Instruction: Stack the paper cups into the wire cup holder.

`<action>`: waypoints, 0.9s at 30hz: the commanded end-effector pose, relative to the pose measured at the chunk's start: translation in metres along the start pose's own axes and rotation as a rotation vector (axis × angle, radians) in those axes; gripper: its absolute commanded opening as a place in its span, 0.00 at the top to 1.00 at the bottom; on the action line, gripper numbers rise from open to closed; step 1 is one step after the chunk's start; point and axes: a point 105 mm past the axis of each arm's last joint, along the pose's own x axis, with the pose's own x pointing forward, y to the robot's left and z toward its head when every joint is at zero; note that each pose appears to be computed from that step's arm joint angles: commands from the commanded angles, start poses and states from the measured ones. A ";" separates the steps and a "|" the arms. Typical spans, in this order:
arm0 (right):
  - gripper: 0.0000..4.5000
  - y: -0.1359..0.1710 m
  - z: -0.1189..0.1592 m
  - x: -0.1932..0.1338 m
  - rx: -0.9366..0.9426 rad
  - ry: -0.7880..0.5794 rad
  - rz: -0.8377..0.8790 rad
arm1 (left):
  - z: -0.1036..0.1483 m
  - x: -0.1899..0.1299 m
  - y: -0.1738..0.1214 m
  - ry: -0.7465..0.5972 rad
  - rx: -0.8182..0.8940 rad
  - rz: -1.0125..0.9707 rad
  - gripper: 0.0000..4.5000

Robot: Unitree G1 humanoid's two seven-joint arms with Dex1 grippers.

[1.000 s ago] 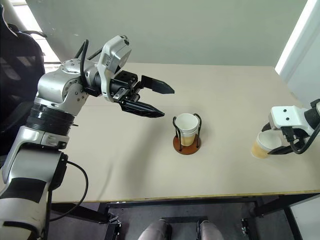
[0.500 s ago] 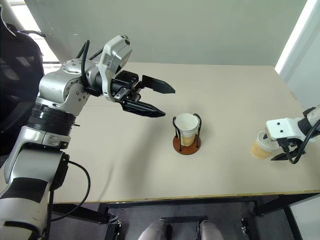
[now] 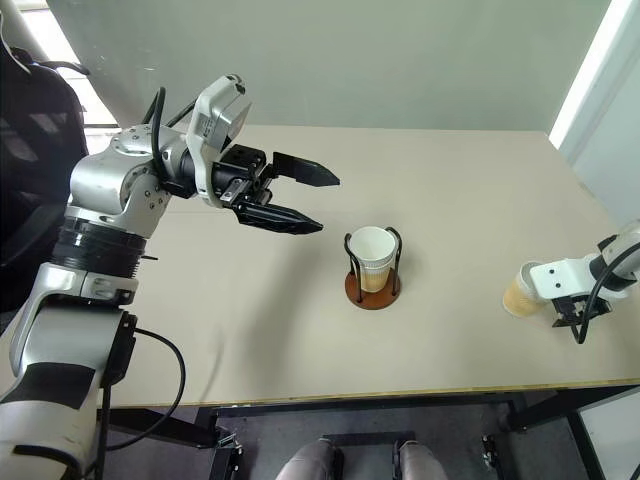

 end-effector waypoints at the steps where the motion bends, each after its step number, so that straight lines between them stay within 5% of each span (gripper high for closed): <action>1: 0.69 -0.008 0.001 -0.011 -0.025 0.021 -0.036 | 0.007 -0.009 -0.006 0.008 0.063 -0.007 0.00; 5: 1.00 -0.012 0.004 -0.014 -0.034 0.023 -0.037 | -0.005 -0.022 -0.003 0.060 0.076 0.039 0.00; 13: 1.00 -0.028 0.025 -0.030 -0.094 -0.001 -0.081 | -0.028 -0.043 0.008 0.177 0.075 0.111 0.00; 27: 1.00 -0.060 0.100 -0.080 -0.330 -0.059 -0.259 | -0.050 -0.046 0.014 0.151 0.064 0.127 0.00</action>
